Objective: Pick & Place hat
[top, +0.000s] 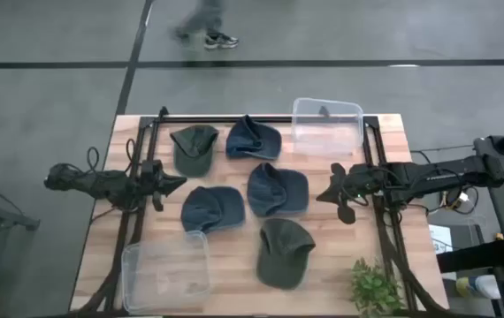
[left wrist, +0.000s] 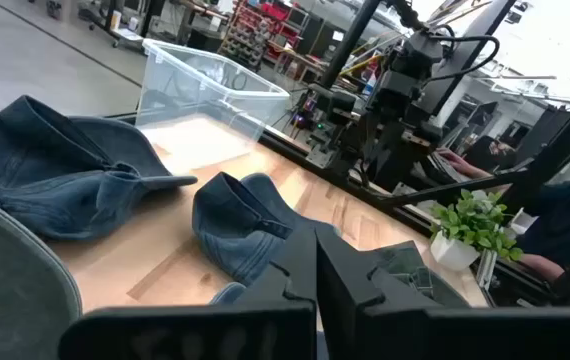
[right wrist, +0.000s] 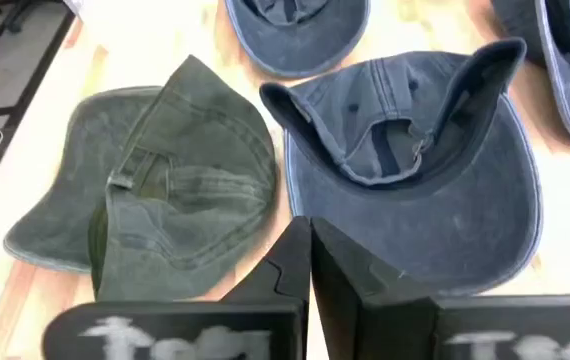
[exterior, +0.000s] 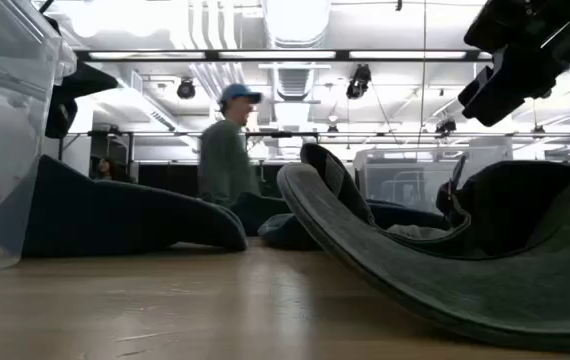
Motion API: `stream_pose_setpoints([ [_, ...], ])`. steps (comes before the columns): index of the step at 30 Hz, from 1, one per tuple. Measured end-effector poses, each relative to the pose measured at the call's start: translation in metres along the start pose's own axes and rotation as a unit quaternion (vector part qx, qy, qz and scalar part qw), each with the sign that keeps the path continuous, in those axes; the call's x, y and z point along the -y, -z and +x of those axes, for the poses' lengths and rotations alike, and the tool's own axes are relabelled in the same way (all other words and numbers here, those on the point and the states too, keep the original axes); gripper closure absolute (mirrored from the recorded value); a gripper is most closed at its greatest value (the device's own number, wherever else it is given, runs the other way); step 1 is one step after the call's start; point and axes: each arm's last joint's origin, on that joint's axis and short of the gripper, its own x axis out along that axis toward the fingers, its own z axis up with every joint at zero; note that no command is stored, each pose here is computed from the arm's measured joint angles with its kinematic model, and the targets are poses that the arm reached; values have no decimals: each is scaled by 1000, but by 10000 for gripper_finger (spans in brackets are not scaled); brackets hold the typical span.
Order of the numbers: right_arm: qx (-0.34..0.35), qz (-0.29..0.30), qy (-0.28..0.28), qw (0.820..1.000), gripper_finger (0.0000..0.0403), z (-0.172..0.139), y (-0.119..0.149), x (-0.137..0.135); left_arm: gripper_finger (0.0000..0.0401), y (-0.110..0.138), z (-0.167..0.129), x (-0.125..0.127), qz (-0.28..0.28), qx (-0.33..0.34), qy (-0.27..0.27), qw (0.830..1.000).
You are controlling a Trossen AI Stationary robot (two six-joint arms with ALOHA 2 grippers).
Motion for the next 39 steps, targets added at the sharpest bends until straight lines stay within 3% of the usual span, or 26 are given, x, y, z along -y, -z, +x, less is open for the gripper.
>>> stream_pose_setpoints([
  [21, 27, -2, -5, 1000, 394, 0, -5, -1, 401, 0, 0, 0, 6, 0, 0, 1000],
  [27, 77, 46, 75, 993, 394, -2, -14, 3, 401, 0, 0, 0, 6, 0, 0, 1000],
  [29, 85, 53, 79, 992, 392, -5, -21, 4, 401, 0, 0, 0, 7, 0, 0, 1000],
  [33, 67, 57, 90, 992, 367, -11, -40, 2, 401, 0, 0, 0, 6, 0, 0, 1000],
  [39, 3, 45, 108, 993, 295, -12, -73, -3, 401, 0, 0, 0, 7, 0, 0, 1000],
])
